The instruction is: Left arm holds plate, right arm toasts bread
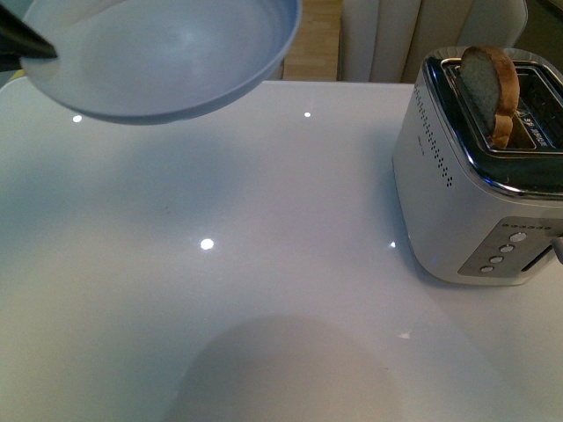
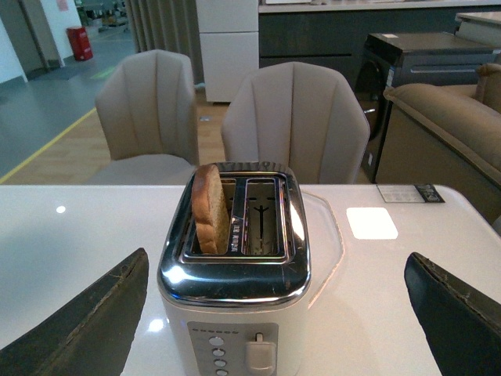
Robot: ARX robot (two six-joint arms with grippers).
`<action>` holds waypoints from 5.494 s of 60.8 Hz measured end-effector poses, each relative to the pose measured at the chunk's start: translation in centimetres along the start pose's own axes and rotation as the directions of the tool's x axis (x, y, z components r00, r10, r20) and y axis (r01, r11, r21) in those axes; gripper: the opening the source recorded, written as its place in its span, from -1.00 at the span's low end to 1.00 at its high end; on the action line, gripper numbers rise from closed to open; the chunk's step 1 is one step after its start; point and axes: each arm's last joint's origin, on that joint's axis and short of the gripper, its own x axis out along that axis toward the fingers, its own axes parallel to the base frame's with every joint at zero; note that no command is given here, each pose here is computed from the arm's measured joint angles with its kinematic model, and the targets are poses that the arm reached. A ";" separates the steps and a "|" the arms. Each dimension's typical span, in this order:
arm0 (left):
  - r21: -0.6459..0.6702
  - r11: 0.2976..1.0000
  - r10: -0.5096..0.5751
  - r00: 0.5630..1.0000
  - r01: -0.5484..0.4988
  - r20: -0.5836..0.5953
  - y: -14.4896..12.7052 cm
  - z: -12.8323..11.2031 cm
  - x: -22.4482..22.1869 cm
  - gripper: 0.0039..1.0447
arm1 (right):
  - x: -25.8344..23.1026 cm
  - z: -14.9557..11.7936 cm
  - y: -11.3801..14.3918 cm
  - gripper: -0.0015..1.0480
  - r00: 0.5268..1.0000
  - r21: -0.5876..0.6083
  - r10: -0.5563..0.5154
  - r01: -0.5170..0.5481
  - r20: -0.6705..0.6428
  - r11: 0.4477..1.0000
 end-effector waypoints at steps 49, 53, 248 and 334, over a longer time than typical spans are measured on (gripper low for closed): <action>-0.103 0.975 0.189 0.979 -0.196 -0.074 22.9 -2.6 1.6 -0.95 | 0.0 0.0 0.0 0.83 1.000 0.000 0.000 0.000 0.000 1.000; -0.108 0.974 0.188 0.979 -0.197 -0.083 23.6 -3.0 2.3 -0.95 | 0.0 0.0 0.0 0.83 1.000 0.000 0.000 0.000 0.000 1.000; 0.437 0.802 -0.078 0.654 -0.408 0.753 3.3 -16.0 -12.3 -0.95 | 0.0 0.0 0.0 0.83 1.000 0.000 0.000 0.000 0.001 1.000; 0.439 0.801 -0.076 0.657 -0.408 0.750 3.7 -18.0 -13.7 0.88 | 0.0 0.0 0.0 0.83 1.000 0.000 0.000 0.000 0.001 1.000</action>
